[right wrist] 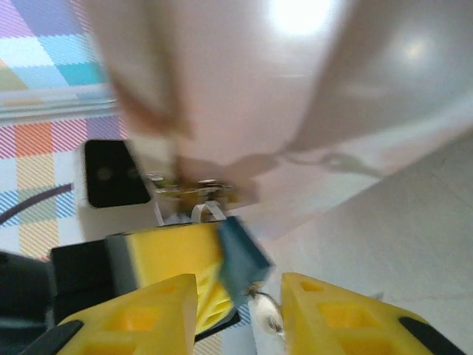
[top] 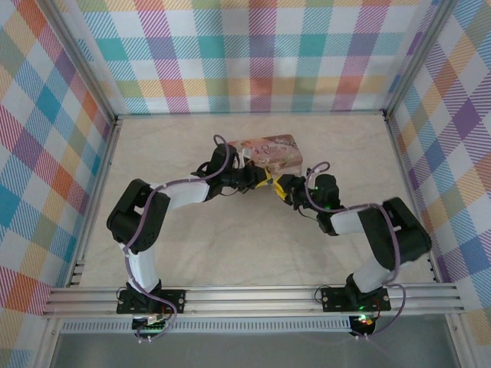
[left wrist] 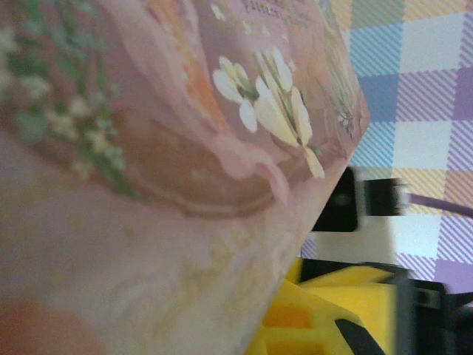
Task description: Unlock the padlock with the key
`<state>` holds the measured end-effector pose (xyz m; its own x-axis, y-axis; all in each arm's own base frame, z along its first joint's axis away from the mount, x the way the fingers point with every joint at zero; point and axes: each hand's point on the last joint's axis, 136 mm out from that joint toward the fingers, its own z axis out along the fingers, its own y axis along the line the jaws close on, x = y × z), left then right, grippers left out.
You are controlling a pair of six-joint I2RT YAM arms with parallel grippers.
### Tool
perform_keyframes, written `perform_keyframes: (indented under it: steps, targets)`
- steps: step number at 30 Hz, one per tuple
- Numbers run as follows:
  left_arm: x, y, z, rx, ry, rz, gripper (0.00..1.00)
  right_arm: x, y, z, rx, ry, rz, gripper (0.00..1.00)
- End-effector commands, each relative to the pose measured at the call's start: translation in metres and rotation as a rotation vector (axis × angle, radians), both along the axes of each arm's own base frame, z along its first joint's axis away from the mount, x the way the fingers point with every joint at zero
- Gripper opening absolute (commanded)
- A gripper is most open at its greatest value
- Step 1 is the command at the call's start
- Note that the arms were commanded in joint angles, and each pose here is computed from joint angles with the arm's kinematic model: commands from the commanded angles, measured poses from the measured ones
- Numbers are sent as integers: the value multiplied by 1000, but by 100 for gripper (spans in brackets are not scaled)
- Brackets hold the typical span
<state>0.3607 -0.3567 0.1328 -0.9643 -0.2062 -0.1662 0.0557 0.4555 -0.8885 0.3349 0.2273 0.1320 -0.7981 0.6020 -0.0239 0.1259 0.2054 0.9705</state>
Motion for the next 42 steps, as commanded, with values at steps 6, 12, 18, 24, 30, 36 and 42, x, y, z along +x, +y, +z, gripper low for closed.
perform_keyframes:
  steps: [6,12,18,24,30,36,42]
  targets:
    - [-13,-4,29,-6,-37,-58,3,-53,-31,-19,-441,-6,157,41]
    - [-19,-4,26,6,-21,-59,3,-65,-45,-17,-619,-70,219,41]
    - [-22,-3,22,16,2,-54,4,-68,-47,-10,-783,-154,282,42]
    - [-25,-2,23,23,13,-62,4,-66,-37,-6,-909,-229,338,42]
    - [-25,-4,26,20,19,-72,4,-57,-17,-1,-1001,-297,394,42]
    - [-23,-6,29,13,21,-80,4,-51,1,-4,-1063,-330,455,46]
    - [-23,-7,34,5,15,-85,4,-43,8,-8,-1118,-345,478,51]
